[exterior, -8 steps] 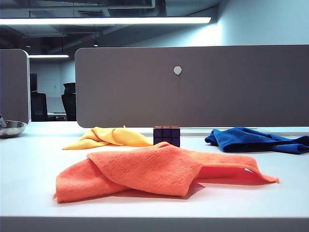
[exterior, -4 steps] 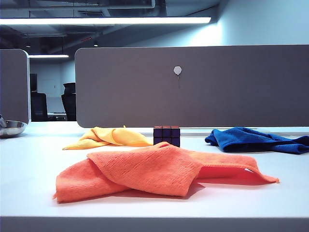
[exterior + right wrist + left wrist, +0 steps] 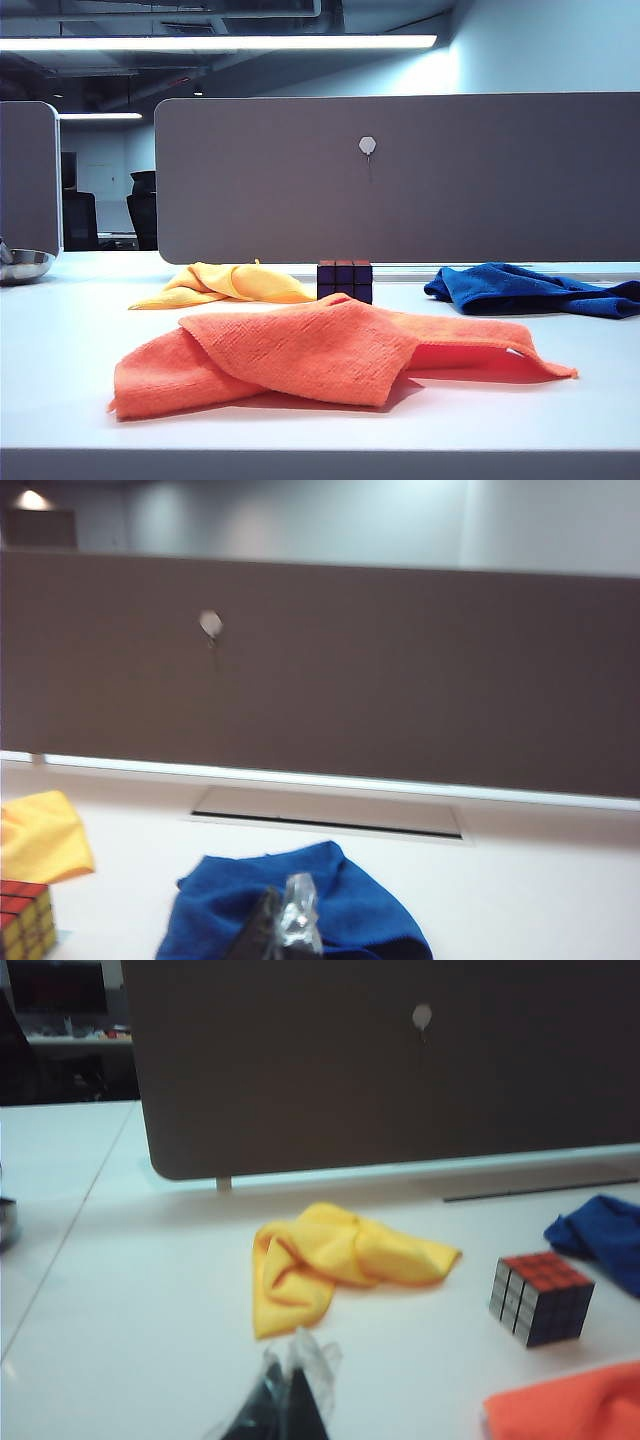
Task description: Pick up a rag that is the same color as the top surface of the Rubik's Cube and cover the cube with it.
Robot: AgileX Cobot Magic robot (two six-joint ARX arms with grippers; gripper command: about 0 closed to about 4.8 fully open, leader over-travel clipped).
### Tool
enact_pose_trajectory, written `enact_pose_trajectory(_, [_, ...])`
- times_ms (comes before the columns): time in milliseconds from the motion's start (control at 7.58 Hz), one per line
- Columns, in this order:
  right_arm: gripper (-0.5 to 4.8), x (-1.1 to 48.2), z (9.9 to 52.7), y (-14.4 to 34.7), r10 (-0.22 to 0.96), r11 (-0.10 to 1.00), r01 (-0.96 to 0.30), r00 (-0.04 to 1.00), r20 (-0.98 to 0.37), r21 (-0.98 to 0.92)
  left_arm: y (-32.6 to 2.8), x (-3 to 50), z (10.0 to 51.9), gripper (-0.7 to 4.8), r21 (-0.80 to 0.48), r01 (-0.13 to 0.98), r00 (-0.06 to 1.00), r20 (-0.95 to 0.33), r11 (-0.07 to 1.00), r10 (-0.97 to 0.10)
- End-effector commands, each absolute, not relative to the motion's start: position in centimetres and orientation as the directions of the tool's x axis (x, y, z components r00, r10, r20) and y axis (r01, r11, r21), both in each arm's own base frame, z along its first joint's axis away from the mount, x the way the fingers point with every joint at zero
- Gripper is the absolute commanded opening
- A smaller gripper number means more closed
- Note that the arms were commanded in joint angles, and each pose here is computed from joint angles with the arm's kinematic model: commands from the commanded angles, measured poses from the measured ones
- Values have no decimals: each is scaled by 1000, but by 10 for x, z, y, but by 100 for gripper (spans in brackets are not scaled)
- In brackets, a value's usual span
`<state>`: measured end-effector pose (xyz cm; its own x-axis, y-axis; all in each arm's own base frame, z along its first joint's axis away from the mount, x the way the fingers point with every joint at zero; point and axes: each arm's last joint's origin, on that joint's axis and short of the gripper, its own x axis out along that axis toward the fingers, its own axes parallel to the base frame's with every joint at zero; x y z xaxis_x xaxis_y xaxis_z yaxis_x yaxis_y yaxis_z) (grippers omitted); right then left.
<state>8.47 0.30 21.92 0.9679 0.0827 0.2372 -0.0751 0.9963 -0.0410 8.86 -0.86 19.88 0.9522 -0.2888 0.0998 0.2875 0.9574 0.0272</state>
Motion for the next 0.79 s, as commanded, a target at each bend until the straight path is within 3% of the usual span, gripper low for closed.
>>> enact_pose_trajectory(132, [-5, 73, 244, 4, 126, 991, -118, 977, 173, -55, -11, 80, 218, -6, -1, 375, 923, 94, 927, -374])
enact_pose_trajectory(528, [-5, 68, 273, 7, 225, 972, -219, 971, 81, -80, -12, 71, 236, -6, -27, 403, 915, 15, 915, -403])
enact_pose_trajectory(791, [-5, 88, 311, 14, 445, 894, -449, 887, -122, -3, -15, 71, 277, -6, 7, 512, 859, -39, 859, -511])
